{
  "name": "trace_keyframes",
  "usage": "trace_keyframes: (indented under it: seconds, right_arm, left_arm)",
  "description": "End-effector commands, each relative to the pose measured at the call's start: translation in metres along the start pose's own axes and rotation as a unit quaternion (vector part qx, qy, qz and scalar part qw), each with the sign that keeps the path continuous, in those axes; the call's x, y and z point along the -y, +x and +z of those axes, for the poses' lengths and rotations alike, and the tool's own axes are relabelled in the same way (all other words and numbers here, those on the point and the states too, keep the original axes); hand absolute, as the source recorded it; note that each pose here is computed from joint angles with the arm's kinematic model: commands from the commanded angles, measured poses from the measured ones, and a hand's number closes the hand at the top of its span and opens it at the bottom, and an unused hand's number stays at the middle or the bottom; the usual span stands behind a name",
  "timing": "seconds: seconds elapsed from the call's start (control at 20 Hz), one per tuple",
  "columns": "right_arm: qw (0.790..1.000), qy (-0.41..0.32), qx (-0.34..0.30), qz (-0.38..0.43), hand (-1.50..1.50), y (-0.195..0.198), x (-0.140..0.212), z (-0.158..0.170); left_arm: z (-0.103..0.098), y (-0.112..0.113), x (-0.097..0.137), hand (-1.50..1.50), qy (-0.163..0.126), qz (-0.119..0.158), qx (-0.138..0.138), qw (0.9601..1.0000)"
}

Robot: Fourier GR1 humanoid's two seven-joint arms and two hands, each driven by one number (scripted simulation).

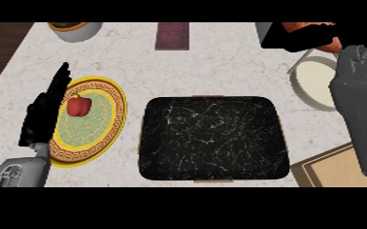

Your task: Pick the sweet potato from the tray and place it in the tiered basket

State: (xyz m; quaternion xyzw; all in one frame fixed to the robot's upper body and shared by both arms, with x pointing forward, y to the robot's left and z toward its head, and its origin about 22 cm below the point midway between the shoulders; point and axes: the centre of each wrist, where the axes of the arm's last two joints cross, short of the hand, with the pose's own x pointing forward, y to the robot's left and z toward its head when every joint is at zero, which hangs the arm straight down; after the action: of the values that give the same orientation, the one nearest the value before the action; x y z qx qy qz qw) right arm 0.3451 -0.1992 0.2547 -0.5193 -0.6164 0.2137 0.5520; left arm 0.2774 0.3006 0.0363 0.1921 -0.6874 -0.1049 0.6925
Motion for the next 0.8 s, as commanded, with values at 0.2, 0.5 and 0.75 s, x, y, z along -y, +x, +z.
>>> trace_keyframes:
  seconds: [0.2, 0.5, 0.75]
  right_arm:
    - [0.986, -0.038, -0.025, 0.162, 1.5, -0.041, -0.01, -0.029]
    - [0.978, -0.049, -0.042, 0.197, 1.5, -0.094, 0.018, -0.065]
    - [0.98, -0.011, -0.024, 0.197, 1.5, -0.112, 0.015, -0.081]
  left_arm:
    - [0.001, -0.008, 0.004, 0.0, 0.007, 0.003, 0.006, 1.0]
    - [0.013, 0.001, 0.012, 0.0, -0.008, -0.004, -0.001, 1.0]
    - [-0.004, 0.01, 0.006, 0.0, -0.009, 0.002, 0.0, 1.0]
